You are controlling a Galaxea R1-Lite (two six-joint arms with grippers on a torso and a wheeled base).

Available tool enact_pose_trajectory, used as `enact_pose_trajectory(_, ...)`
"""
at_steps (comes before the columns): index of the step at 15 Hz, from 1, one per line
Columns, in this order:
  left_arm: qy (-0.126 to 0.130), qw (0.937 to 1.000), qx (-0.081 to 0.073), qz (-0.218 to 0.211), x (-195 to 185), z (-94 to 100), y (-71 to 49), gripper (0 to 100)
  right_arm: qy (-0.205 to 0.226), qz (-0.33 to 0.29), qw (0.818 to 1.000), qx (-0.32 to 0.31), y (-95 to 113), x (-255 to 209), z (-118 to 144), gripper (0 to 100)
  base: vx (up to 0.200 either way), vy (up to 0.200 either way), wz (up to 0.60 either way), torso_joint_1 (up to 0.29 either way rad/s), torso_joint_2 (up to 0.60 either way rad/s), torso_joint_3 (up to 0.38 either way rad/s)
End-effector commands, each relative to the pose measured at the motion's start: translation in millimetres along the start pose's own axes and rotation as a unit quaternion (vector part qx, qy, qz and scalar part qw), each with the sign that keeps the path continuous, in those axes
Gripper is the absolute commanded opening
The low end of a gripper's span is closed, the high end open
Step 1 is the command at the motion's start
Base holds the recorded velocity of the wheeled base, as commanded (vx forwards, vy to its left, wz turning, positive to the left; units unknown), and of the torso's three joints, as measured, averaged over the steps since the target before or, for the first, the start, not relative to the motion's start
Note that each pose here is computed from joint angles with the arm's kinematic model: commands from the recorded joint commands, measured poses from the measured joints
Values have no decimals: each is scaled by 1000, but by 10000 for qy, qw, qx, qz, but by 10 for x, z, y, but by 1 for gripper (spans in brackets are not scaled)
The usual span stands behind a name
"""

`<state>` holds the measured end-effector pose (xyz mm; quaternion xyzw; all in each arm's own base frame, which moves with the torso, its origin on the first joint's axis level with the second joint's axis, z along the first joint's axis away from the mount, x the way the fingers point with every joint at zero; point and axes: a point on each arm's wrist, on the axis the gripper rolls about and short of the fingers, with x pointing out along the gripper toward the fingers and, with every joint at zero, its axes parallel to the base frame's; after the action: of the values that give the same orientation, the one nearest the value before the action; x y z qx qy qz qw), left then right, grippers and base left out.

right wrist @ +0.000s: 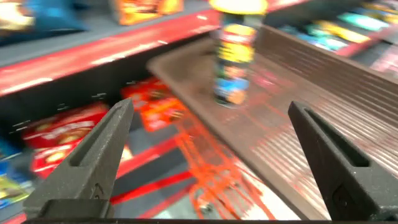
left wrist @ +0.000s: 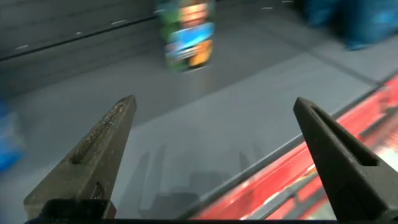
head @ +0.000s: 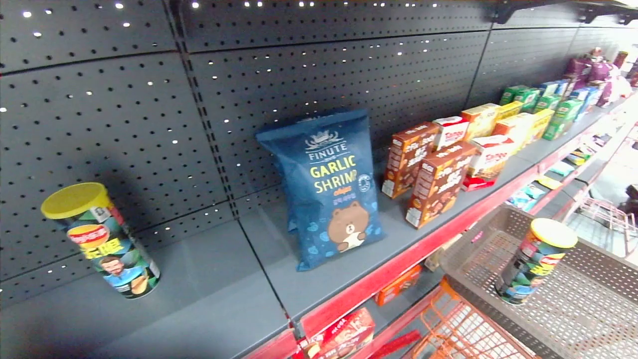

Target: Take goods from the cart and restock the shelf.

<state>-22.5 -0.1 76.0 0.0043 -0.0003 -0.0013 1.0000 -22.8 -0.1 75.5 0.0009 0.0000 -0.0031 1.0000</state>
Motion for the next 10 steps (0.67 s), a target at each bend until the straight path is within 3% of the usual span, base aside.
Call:
enact_pose_trajectory(1, -4, 10000, -4, 5, 0, 0, 0, 100, 0, 0, 10000, -1, 0, 0, 0, 100, 0, 0, -600, 7, 2, 2)
enact_pose_trajectory(3, 19, 10000, -4, -3, 2, -1, 0, 100, 0, 0, 10000, -1, 0, 0, 0, 100, 0, 0, -600, 5, -2, 5)
enact_pose_trajectory(10, 11, 10000, -4, -3, 1, -1, 0, 100, 0, -7, 10000, 7, 0, 0, 0, 100, 0, 0, 0, 0, 0, 0)
